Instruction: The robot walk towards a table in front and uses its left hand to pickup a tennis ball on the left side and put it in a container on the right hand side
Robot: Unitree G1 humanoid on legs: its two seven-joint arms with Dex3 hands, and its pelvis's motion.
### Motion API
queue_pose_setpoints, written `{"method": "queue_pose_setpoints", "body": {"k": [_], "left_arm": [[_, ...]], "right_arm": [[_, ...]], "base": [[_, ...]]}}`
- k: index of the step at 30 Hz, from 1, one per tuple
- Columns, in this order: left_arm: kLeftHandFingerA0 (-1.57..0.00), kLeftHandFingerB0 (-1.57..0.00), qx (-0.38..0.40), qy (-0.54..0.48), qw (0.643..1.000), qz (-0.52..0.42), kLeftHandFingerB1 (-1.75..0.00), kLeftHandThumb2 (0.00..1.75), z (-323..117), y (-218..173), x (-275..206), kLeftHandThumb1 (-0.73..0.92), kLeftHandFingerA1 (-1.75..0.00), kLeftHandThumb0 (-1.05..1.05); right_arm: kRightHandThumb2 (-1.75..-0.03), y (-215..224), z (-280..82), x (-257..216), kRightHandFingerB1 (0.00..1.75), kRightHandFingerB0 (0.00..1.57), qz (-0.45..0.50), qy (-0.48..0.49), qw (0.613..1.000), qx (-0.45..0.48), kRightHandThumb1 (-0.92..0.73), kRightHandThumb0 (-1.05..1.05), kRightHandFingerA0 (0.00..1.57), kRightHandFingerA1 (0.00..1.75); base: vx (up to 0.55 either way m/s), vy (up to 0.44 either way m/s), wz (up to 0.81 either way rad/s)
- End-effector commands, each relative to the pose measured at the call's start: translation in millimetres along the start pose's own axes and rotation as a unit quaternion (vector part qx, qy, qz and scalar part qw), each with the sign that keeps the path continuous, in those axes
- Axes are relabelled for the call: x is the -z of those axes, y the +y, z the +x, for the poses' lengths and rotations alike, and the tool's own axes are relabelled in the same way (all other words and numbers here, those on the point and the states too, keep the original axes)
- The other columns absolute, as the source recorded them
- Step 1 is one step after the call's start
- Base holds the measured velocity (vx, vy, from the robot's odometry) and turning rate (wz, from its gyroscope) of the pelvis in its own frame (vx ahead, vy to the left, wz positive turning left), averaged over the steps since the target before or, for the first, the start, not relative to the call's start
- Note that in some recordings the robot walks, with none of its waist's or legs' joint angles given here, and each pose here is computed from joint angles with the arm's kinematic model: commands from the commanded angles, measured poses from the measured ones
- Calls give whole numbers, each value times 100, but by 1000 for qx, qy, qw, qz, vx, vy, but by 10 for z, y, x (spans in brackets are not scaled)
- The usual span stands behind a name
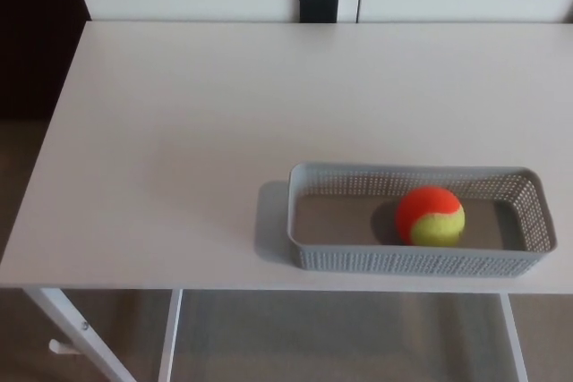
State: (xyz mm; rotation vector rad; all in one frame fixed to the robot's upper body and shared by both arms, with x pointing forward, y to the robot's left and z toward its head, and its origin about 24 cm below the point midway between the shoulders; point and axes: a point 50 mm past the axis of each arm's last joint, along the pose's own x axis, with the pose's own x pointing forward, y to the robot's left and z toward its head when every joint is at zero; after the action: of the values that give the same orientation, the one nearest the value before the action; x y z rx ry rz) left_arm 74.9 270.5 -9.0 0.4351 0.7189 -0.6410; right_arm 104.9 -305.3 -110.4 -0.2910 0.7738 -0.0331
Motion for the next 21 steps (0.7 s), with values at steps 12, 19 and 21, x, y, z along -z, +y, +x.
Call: {"method": "queue_pose_setpoints", "body": {"k": [12,19,21], "left_arm": [[-29,-25,-202,95,975,-13,-60,82,827,93,569,20,-64,-21],[-33,-32,-215,119,968,-44,-44,52,763,227,674,41,-58,-38],[-31,-30,-222,113,967,-55,-44,52,757,234,689,41,-58,-42]], "right_arm": [[-57,-23,-87,74,37,40,3,-13,1000,3,-58,-47,48,42],[-57,-66,-25,-24,36,39,-10,-18,1000,-1,-58,-49,46,39],[-57,-69,-15,-44,37,40,-13,-21,1000,1,-58,-49,48,40]], "base": [[0,0,0],[0,0,0],[0,0,0]]}}
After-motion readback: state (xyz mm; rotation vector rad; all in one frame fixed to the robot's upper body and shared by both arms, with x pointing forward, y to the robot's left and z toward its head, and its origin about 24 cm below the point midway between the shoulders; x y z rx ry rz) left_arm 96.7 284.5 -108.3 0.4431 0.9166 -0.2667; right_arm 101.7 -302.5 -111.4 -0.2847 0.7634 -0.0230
